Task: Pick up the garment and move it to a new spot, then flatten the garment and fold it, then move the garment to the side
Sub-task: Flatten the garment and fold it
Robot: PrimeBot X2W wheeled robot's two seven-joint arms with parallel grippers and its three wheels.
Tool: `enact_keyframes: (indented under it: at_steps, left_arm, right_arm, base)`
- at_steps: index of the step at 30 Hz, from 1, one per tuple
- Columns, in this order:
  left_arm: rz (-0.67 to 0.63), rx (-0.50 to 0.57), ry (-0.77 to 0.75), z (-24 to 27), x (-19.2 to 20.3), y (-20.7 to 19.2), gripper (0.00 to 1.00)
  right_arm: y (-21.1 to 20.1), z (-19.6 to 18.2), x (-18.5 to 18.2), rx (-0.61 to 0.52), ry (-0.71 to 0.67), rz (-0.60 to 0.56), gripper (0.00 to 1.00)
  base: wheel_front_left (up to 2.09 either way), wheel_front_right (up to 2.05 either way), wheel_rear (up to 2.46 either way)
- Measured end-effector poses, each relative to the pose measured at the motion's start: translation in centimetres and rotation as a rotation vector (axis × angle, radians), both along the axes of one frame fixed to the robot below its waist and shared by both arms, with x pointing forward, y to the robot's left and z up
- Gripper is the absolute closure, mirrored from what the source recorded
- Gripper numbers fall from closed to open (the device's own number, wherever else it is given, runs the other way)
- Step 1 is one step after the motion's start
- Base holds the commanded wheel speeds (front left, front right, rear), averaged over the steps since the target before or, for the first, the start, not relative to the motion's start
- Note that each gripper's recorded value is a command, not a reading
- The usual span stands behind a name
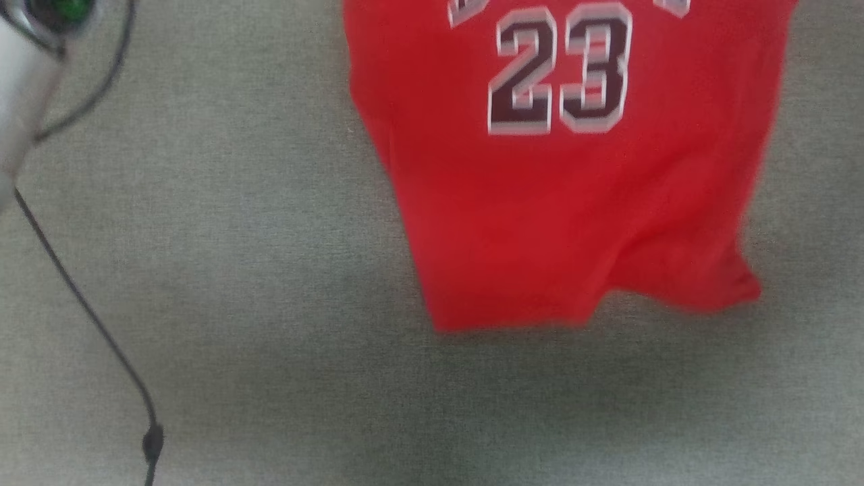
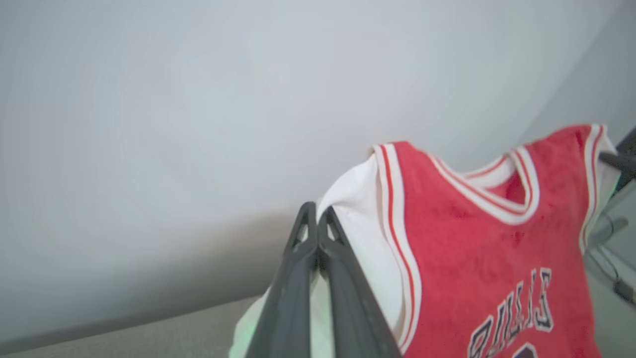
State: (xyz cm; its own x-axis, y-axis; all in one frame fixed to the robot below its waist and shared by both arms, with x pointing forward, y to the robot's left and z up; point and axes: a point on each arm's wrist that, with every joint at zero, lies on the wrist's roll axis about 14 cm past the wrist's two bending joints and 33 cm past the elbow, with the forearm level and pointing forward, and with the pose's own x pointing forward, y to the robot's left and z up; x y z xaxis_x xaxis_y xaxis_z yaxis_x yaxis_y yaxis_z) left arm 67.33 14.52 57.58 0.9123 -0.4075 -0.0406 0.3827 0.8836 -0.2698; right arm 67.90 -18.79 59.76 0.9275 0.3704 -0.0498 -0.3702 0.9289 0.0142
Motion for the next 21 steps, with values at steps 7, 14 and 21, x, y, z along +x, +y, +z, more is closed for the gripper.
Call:
enact_keyframes:
  at_steps: [7, 14, 21]
  left_arm:
    - [0.199, -0.175, -0.324, 12.7, 3.5, 3.7, 1.0]
    - [0.184, -0.251, -0.431, 18.1, 2.9, 2.4, 1.0]
    - [0.089, -0.347, -0.197, 9.4, 0.9, 0.8, 1.0]
  right_arm:
    - [-0.5, 12.4, 3.1, 0.15, -0.35, -0.099, 1.0]
    - [1.2, 16.0, 2.8, 0.145, -0.422, -0.095, 1.0]
    - [2.5, 5.7, 1.6, 0.07, -0.162, -0.028, 1.0]
  base:
    - [0.0, 0.0, 0.0]
    - [0.0, 0.0, 0.0]
    - [0.0, 0.0, 0.0]
